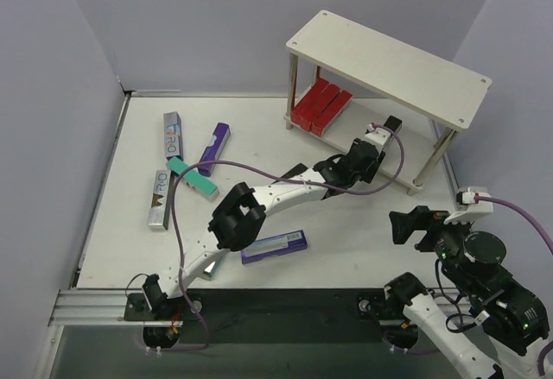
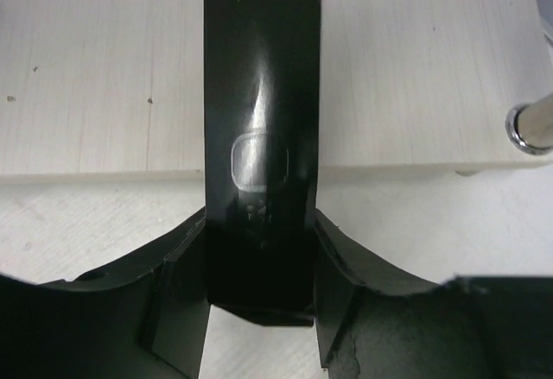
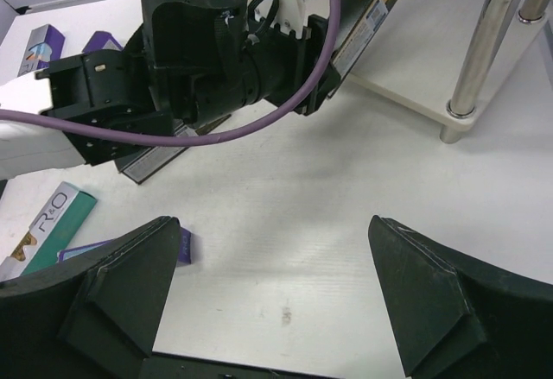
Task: Place and organize the toothpastes onto the shelf
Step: Place the toothpaste on the shelf, then adjust the toothpaste on the shelf.
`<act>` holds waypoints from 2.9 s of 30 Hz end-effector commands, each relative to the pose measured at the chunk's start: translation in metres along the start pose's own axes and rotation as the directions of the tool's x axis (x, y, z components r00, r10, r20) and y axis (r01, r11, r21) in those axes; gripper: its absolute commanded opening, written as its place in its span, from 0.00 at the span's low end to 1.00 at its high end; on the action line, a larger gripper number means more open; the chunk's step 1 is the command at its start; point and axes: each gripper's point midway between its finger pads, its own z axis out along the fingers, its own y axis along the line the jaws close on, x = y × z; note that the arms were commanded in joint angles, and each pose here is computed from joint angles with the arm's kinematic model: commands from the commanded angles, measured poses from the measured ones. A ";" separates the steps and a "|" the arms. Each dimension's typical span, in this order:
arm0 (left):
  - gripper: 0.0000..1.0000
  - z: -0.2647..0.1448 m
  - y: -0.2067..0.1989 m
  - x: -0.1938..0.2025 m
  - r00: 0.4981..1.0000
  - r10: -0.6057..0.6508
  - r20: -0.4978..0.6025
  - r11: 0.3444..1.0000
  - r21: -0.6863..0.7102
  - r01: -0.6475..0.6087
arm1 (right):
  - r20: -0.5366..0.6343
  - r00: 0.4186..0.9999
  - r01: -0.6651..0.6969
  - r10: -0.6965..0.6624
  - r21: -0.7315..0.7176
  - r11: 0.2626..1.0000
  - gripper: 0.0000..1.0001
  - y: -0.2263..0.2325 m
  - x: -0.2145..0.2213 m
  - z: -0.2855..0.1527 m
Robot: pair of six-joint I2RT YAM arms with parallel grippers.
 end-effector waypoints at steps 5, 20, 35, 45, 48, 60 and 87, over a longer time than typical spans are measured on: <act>0.67 0.010 -0.005 -0.061 0.977 -0.086 0.197 0.996 0.054 0.077 | -0.027 0.999 0.030 -0.029 0.031 0.999 0.95 -0.005 -0.002 -0.002; 0.91 -0.101 0.022 -0.142 0.900 -0.226 0.372 0.973 0.132 0.190 | -0.086 0.977 0.196 -0.194 0.021 0.980 0.96 0.002 -0.015 0.015; 0.91 -0.236 0.187 -0.060 0.927 -0.188 0.325 0.965 -0.114 0.236 | -0.277 0.911 0.328 -0.304 0.044 0.944 0.93 0.022 0.007 0.120; 0.91 -0.308 0.311 0.002 0.928 -0.164 0.335 0.902 -0.330 0.279 | -0.473 0.657 0.650 -0.587 -0.039 0.759 0.87 0.010 0.020 0.197; 0.91 -0.317 0.314 -0.011 0.937 -0.120 0.329 0.906 -0.350 0.239 | -0.534 0.561 0.720 -0.633 -0.063 0.691 0.87 -0.002 0.024 0.224; 0.92 -0.331 0.333 -0.005 0.969 0.024 0.245 0.882 -0.461 0.095 | -0.635 0.271 0.830 -0.724 -0.227 0.509 0.78 -0.030 0.050 0.283; 0.92 -0.327 0.330 -0.006 0.966 0.018 0.258 0.891 -0.442 0.102 | -0.684 0.202 0.862 -0.701 -0.215 0.458 0.42 -0.050 0.058 0.293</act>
